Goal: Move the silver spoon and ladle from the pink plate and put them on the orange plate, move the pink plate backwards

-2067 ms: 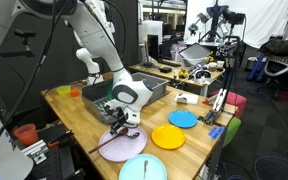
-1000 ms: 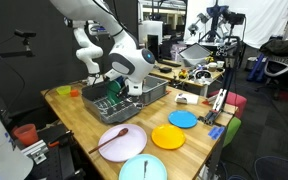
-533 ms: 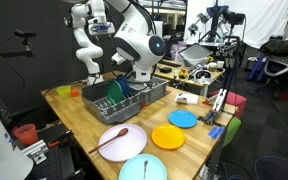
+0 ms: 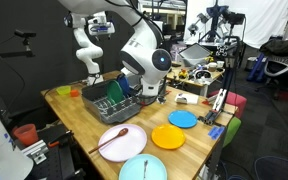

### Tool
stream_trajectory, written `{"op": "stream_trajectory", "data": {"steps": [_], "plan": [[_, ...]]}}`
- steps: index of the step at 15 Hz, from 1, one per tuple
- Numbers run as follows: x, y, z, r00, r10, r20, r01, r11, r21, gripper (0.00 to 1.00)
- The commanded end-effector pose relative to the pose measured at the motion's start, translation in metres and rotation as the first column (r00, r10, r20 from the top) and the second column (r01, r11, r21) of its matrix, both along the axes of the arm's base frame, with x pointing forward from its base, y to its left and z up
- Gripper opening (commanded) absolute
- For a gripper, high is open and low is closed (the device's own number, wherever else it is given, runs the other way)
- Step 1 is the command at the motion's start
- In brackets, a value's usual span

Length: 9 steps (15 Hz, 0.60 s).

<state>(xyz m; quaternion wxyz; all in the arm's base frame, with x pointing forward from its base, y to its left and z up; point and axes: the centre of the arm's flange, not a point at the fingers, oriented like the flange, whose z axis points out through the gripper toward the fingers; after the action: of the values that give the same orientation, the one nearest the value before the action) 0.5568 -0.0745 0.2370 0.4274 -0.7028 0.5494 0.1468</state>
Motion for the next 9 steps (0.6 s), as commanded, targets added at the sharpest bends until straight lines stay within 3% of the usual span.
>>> {"op": "stream_trajectory", "data": {"steps": [1,9], "plan": [[0.010,-0.010,-0.018,0.999,-0.046,-0.011,0.044,0.991,-0.129,0.04],[0.010,-0.012,-0.069,0.991,-0.069,-0.114,0.047,0.981,-0.189,0.04]]}}
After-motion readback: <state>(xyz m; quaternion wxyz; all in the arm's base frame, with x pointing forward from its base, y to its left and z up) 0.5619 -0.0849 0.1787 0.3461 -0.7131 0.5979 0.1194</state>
